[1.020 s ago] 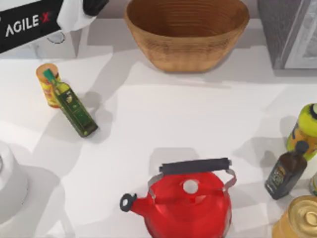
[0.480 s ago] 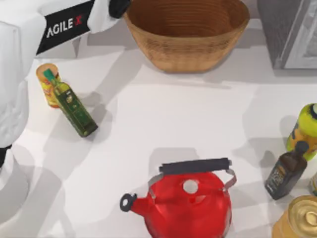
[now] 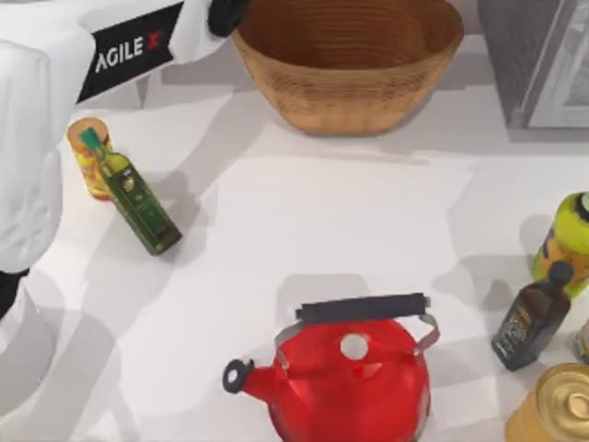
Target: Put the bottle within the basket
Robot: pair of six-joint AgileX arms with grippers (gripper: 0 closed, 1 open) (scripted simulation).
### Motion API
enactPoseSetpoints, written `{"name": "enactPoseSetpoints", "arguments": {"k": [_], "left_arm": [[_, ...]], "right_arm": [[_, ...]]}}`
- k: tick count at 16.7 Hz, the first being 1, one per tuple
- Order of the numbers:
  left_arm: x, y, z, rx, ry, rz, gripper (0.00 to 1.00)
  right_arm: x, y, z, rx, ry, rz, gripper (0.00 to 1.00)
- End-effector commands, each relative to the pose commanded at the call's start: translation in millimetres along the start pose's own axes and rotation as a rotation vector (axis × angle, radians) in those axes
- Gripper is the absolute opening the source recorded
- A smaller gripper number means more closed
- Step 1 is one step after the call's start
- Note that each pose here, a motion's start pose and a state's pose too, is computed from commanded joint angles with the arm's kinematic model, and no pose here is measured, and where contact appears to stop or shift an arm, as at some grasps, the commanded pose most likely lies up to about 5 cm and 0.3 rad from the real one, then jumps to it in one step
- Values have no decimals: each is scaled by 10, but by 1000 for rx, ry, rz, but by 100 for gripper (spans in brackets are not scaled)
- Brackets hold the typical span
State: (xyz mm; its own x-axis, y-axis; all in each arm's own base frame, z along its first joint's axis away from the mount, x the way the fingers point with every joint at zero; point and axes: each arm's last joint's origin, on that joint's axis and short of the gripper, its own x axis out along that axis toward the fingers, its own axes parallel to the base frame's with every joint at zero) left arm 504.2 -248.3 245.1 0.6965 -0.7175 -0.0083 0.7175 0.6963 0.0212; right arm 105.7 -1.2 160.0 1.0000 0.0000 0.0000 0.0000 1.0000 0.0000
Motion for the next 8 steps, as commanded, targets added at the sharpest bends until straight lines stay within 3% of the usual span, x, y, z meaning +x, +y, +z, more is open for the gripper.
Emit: {"name": "enactPoseSetpoints", "arguments": {"k": [8], "left_arm": [[0, 0, 0, 0, 0, 0, 83]], "right_arm": [[0, 0, 0, 0, 0, 0, 100]]}}
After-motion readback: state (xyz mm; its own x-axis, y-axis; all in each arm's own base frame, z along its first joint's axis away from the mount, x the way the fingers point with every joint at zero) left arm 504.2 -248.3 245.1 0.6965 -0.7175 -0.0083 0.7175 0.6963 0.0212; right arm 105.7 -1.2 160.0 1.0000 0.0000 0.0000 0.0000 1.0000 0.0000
